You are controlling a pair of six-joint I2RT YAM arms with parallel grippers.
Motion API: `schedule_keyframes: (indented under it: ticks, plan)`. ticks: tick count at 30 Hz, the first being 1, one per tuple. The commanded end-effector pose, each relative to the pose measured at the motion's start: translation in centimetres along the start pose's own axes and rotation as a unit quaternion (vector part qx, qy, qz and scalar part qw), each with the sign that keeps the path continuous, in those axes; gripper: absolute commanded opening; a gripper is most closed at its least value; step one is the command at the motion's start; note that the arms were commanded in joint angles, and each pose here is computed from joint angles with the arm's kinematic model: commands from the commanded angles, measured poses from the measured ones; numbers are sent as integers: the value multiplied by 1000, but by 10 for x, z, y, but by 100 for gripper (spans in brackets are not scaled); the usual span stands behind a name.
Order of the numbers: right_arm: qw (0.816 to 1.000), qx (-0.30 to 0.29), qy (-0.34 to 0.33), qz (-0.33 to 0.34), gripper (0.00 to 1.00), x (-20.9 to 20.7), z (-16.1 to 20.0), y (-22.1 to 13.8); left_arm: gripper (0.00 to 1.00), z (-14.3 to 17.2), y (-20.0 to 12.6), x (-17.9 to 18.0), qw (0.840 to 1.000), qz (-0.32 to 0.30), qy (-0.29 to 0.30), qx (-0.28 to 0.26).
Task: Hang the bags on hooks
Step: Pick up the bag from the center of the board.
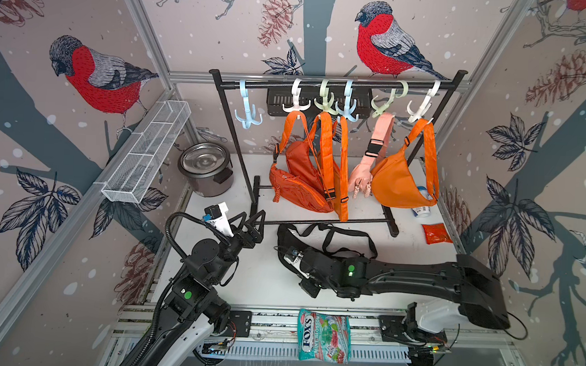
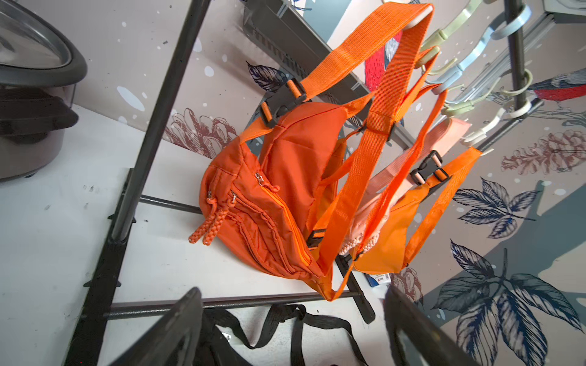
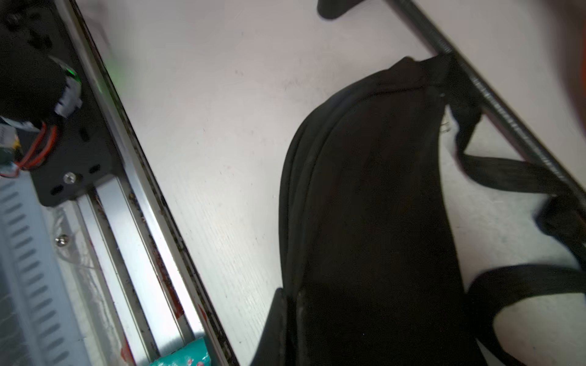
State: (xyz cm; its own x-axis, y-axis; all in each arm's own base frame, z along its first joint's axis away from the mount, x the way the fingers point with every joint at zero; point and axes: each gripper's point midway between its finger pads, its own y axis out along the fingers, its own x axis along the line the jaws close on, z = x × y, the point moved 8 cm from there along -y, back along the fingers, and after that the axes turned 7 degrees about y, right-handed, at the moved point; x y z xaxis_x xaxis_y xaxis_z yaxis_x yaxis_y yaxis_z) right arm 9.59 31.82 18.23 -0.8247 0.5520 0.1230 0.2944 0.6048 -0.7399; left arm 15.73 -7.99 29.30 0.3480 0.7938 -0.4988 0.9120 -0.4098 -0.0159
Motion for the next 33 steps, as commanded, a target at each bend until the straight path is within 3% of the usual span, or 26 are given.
schedule_keyframes:
  ticks: [1,7,12,17,22,27,29,33]
  plan:
    - [996,-89,27,3,1,-12,-26,-28,88,-7,0,-11,999,37,2,4]
    - [971,-227,70,15,2,-40,-48,-89,90,-7,9,-37,988,150,-19,44]
    - [954,-289,77,25,2,-49,-52,-113,90,5,23,-48,973,204,-60,91]
    - [950,-302,69,28,2,-47,-57,-119,97,18,32,-64,962,236,-79,116]
    - [952,-302,44,33,2,-32,-62,-117,97,33,47,-79,955,243,-74,156]
    - [957,-289,12,34,2,-12,-66,-110,96,33,56,-86,954,243,-66,163]
    - [958,-284,4,36,2,-6,-67,-108,89,31,58,-89,954,244,-58,164]
    - [961,-275,-3,36,2,-1,-70,-106,44,29,61,-94,954,239,-35,177]
